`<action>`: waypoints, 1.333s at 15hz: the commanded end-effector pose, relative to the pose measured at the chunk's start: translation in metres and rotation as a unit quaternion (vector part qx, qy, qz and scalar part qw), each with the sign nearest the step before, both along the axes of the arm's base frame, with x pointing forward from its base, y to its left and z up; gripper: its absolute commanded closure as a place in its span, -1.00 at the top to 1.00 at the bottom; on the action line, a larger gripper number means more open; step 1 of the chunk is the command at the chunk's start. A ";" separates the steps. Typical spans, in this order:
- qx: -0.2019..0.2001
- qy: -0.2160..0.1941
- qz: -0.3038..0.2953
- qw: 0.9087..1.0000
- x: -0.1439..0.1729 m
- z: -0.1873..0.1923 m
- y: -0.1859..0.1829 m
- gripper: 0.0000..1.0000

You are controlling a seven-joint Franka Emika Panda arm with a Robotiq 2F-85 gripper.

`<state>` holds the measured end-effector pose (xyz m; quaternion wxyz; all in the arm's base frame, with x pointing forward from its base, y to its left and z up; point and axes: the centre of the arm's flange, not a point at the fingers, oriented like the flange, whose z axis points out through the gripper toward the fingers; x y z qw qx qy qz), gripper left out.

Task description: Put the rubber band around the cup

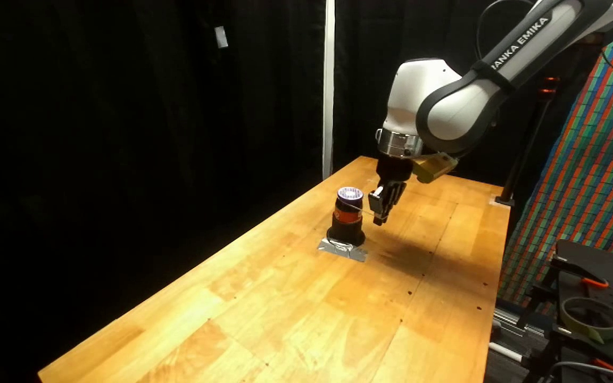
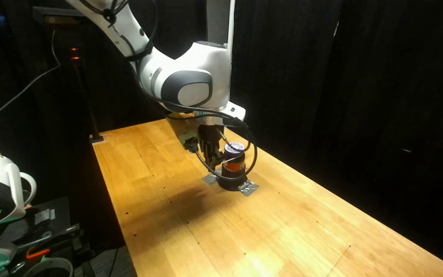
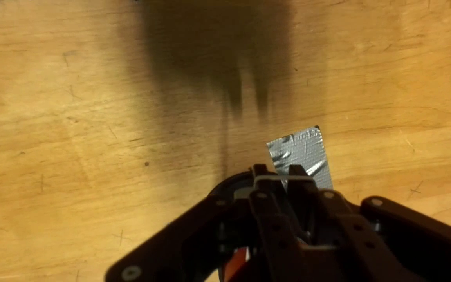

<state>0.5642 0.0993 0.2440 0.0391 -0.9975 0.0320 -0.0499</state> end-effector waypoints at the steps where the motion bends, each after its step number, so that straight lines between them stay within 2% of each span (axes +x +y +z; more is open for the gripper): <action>1: 0.020 -0.074 0.005 0.997 -0.052 0.005 -0.002 -0.85; 5: 0.035 -0.180 -0.004 0.983 -0.076 0.003 0.001 -0.76; 9: 0.040 -0.258 -0.009 0.965 -0.095 -0.006 0.002 -0.76; 15: 0.040 -0.338 -0.024 0.940 -0.110 -0.021 -0.010 -0.78; 20: 0.066 -0.394 -0.034 0.916 -0.119 -0.032 -0.015 -0.80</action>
